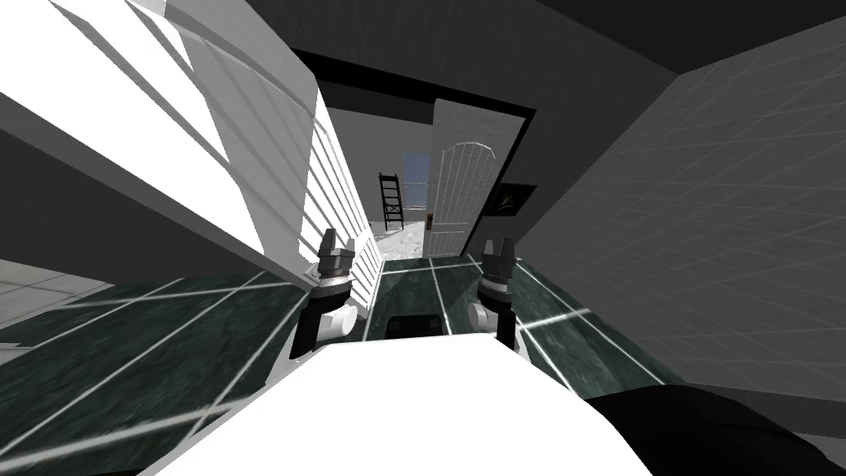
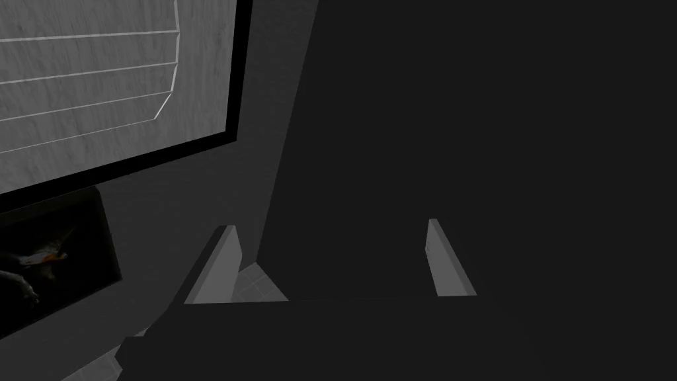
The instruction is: Pull the door open
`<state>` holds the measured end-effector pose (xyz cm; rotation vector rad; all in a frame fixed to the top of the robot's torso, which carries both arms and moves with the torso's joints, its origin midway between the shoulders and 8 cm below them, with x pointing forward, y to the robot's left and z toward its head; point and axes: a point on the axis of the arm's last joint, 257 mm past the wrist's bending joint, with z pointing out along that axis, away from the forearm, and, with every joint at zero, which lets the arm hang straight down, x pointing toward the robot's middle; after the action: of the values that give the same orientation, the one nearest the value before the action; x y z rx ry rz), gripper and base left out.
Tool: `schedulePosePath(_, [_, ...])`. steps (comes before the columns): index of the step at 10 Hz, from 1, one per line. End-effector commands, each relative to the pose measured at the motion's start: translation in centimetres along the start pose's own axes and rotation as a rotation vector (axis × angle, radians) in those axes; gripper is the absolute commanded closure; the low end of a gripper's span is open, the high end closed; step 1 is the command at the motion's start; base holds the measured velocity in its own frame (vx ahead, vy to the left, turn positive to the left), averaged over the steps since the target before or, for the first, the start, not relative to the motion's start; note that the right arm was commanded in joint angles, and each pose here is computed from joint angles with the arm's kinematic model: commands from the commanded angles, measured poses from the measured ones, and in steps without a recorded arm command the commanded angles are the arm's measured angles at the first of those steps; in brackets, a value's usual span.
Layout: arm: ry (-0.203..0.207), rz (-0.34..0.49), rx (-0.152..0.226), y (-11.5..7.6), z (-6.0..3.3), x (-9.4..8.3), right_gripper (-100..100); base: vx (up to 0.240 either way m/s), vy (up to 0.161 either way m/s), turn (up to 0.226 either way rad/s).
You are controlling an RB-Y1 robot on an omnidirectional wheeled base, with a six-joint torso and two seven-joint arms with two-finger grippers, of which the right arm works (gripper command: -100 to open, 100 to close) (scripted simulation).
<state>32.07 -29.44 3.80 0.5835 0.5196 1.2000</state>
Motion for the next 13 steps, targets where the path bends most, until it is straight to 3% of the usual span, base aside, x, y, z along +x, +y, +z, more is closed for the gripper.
schedulePosePath(1, [0.014, 0.008, 0.026, -1.4, -0.12, 0.4, -100, 0.084, -0.019, 0.029])
schedulePosePath(4, [0.032, 0.019, 0.062, -3.5, -0.31, 1.1, -100, 0.161, -0.012, 0.026])
schedulePosePath(7, [0.06, 0.037, 0.126, -7.0, -0.72, 2.1, -100, 0.151, -0.005, 0.035])
schedulePosePath(13, [0.096, 0.06, 0.225, -12.2, -1.52, 3.5, -100, 0.103, -0.013, 0.028])
